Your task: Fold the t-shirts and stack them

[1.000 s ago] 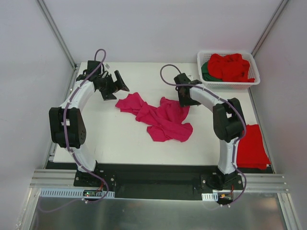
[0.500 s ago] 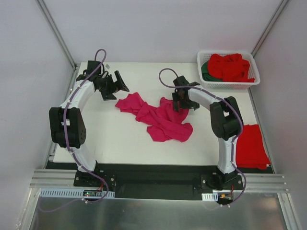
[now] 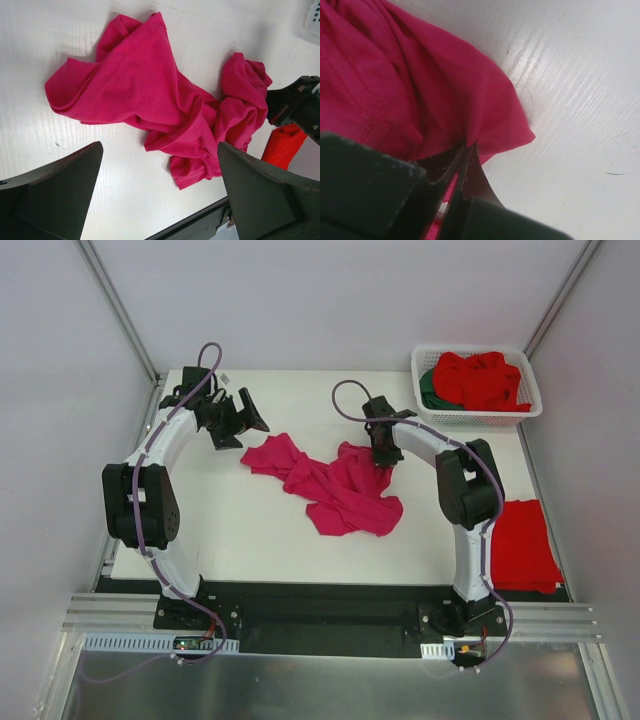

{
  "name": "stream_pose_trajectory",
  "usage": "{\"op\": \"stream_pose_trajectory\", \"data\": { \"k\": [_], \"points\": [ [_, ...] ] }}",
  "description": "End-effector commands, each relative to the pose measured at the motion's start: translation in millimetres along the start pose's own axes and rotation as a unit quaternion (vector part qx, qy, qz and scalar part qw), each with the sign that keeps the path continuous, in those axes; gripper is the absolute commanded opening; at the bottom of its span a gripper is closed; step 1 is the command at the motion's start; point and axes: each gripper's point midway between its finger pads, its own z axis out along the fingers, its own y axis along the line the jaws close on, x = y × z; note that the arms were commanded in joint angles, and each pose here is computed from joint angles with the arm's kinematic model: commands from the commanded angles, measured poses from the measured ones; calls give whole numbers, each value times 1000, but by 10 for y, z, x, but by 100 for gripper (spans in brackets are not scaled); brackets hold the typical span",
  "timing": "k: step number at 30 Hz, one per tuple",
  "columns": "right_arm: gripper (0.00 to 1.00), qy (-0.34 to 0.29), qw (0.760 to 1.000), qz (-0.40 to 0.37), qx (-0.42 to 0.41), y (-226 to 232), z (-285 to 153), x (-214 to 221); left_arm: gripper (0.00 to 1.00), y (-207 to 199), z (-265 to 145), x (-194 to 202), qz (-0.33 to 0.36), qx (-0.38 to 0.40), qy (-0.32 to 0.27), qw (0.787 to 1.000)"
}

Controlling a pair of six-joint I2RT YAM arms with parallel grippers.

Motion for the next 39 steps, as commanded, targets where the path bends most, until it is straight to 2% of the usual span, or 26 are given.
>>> {"op": "stream_pose_trajectory", "data": {
  "k": [1,7,17,18,19,20,21,23,24,25,26,27,28,30,31,34,39],
  "points": [
    [1,-42,999,10,14,-109,-246,-185,99,-88,-70,-54,20,6,-11,1000],
    [1,-152,988,9,37,-214,-816,-897,99,-99,-60,-46,18,8,-8,1000],
    [3,-309,949,-6,64,-177,-1226,-2132,99,-148,-100,-65,22,14,-12,1000],
    [8,-315,946,-6,72,-184,-1215,-2177,99,-140,-97,-59,21,13,-11,1000],
    [20,-323,942,2,89,-254,-1246,-2236,99,-147,-104,-69,22,13,-13,1000],
    [78,-304,948,-5,99,-257,-1102,-2184,99,-151,-107,-63,22,15,-13,1000],
    [96,-316,943,9,100,-269,-1301,-2297,99,-150,-105,-57,22,15,-12,1000],
    [96,-297,943,21,149,-423,-1441,-2140,99,-151,-113,-52,22,15,-12,1000],
    [96,-263,951,4,161,-350,-1214,-1834,99,-156,-117,-57,23,16,-13,1000],
    [96,-268,949,6,165,-359,-1270,-1720,99,-156,-113,-50,23,16,-11,1000],
    [96,-288,946,18,145,-279,-1275,-1663,100,-154,-106,-55,23,16,-11,1000],
    [96,-315,941,46,113,-251,-1569,-1599,99,-165,-109,-55,23,19,-10,1000],
    [96,-277,957,27,81,-120,-1286,-1261,99,-172,-114,-64,24,19,-12,999],
    [97,-262,964,31,23,27,-1324,-1043,99,-178,-122,-56,24,21,-11,999],
    [98,-224,974,26,22,37,-1161,-775,99,-180,-127,-54,24,21,-11,999],
    [99,-199,980,-2,26,74,-1096,-441,99,-214,-106,-49,24,27,-6,999],
    [97,-197,979,-22,44,-17,-1107,-383,99,-338,39,7,46,2,7,999]
  ]
}}
